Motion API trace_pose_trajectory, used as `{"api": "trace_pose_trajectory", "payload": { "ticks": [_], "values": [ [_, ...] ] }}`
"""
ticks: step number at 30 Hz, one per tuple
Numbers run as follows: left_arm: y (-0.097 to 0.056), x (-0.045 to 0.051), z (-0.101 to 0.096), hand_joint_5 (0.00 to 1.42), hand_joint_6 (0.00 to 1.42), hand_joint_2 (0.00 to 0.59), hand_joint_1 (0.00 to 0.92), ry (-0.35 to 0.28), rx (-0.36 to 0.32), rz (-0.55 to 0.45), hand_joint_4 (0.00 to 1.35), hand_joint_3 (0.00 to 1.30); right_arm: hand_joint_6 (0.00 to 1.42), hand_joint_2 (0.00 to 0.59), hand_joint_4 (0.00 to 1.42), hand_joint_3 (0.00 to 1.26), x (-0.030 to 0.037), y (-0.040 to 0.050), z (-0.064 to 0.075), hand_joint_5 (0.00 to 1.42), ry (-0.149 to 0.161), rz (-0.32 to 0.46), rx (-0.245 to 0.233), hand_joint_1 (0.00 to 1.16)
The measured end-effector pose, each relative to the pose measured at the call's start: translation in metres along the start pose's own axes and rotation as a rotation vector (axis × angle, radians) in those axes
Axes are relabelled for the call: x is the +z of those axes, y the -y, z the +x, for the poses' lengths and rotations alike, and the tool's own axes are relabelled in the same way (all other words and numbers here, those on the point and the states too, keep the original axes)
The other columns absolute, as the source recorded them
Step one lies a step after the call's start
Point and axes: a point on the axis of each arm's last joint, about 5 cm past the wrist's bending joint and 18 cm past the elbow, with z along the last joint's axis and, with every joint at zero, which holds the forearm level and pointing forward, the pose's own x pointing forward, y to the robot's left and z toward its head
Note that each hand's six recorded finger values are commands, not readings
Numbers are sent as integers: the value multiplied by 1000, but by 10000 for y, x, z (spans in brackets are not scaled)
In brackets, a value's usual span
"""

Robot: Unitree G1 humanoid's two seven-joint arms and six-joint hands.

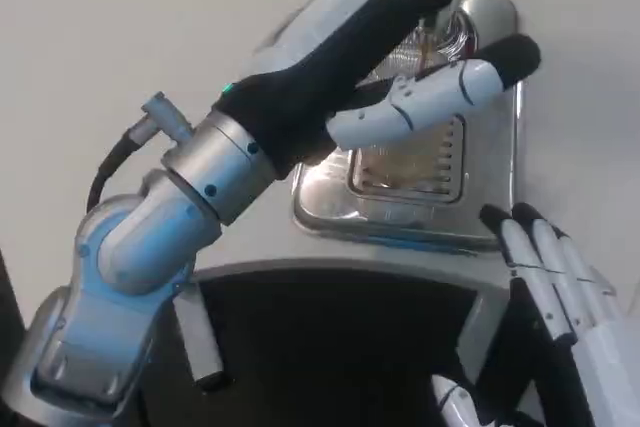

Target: Grasp the cup under the faucet to collect the drink, then remove the cup.

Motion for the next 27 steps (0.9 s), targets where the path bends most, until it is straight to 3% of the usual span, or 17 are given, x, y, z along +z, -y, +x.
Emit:
{"api": "trace_pose_trajectory", "payload": {
  "ticks": [5,12,16,19,21,27],
  "values": [
    [0,-11,-4,0,0,213,0,13,-10,47,0,0,102,335,0,18,-9,-32,66,14,-61,64,-41,572],
    [5,-18,-4,0,0,215,0,24,-14,62,0,0,102,259,0,7,-37,-34,194,14,-95,98,-74,658],
    [7,-15,-3,0,0,216,0,26,-16,77,0,0,102,175,0,0,-54,-46,278,3,-118,141,-92,919],
    [7,-19,-4,0,0,219,0,27,-17,78,0,0,102,132,0,0,-69,-66,291,0,-139,170,-81,982],
    [6,-24,-5,0,0,221,0,26,-16,79,0,0,87,111,0,0,-68,-95,359,0,-146,211,-90,995],
    [6,-23,-5,0,0,223,0,33,-15,80,0,0,113,78,0,0,-51,-122,498,0,-126,273,-106,1031]
  ]
}}
